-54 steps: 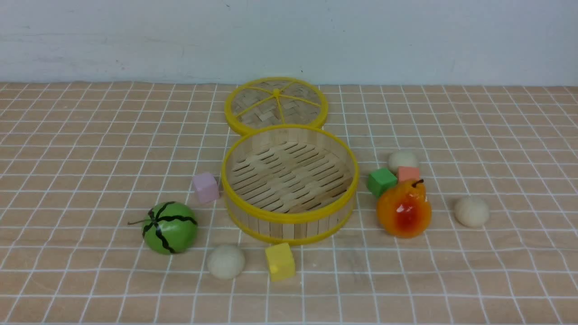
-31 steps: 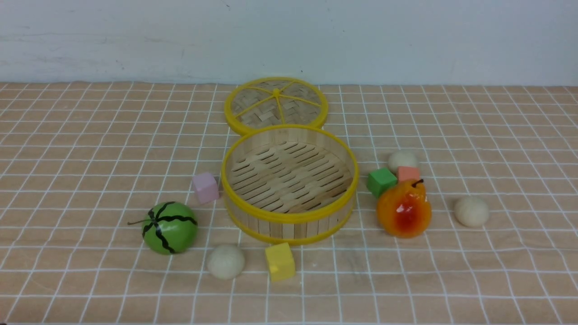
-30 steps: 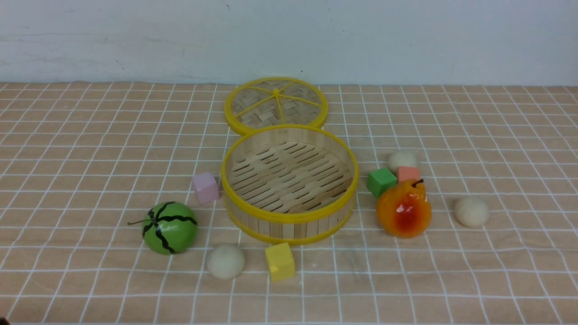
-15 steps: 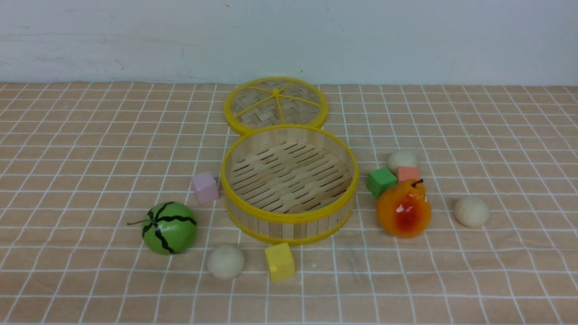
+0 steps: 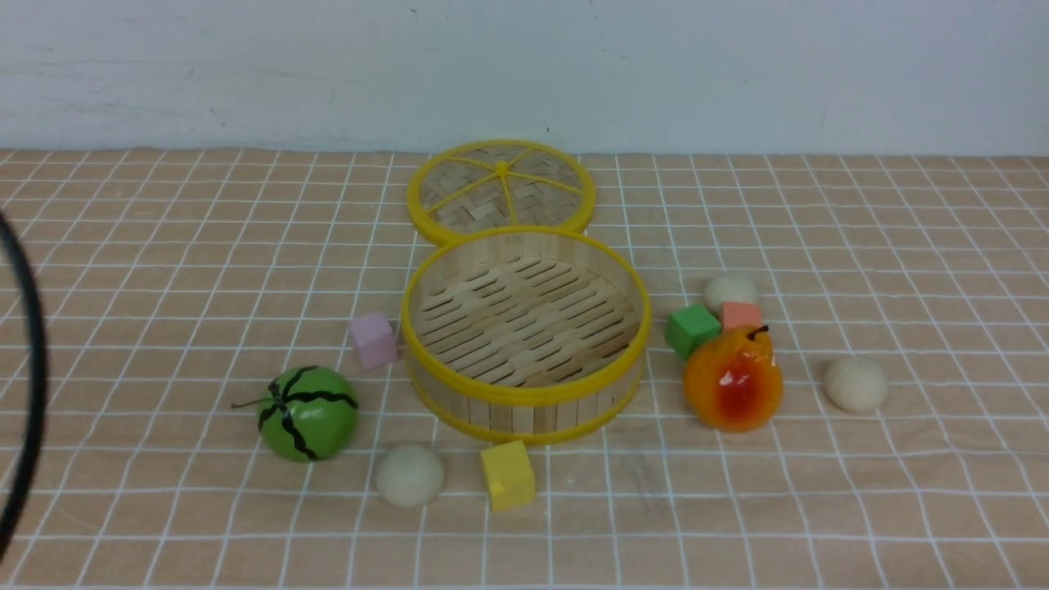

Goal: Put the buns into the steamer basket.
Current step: Use the left arm to grab a steamed stuffed bun

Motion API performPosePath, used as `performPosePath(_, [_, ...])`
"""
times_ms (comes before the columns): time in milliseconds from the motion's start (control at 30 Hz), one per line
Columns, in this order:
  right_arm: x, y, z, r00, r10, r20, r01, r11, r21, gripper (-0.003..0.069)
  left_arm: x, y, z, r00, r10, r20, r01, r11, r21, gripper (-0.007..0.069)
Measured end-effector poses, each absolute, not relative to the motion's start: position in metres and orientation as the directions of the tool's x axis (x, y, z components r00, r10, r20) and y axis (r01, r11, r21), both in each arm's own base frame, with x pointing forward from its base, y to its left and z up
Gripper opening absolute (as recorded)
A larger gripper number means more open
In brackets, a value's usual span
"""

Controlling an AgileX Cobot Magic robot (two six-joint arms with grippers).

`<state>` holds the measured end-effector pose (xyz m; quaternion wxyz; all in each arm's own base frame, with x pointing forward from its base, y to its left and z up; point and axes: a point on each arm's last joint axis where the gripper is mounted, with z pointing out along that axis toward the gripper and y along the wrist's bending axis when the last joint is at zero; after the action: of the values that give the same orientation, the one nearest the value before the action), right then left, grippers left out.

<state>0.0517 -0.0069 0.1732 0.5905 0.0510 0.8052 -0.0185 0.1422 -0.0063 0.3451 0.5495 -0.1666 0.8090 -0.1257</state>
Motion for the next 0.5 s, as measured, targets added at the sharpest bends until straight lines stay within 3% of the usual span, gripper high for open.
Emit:
performPosePath(167, [0.052,-0.007,0.173,-0.298,0.06,-0.953,0.104,0.994,0.031,0.018,0.189,-0.027,0.322,-0.599,-0.286,-0.748,-0.09,0.952,-0.291,0.0238])
performPosePath(333, [0.052,-0.007,0.173,-0.298,0.06,-0.953,0.104,0.994,0.031,0.019,0.223,-0.074,0.319,-0.76,-0.078,-0.646,0.098,0.968,-0.232,0.0238])
performPosePath(500, [0.052,-0.007,0.173,-0.298,0.06,-0.953,0.104,0.994,0.031,0.0199,0.261,-0.117,0.293,-0.868,0.008,-0.497,0.126,0.971,-0.203,0.0238])
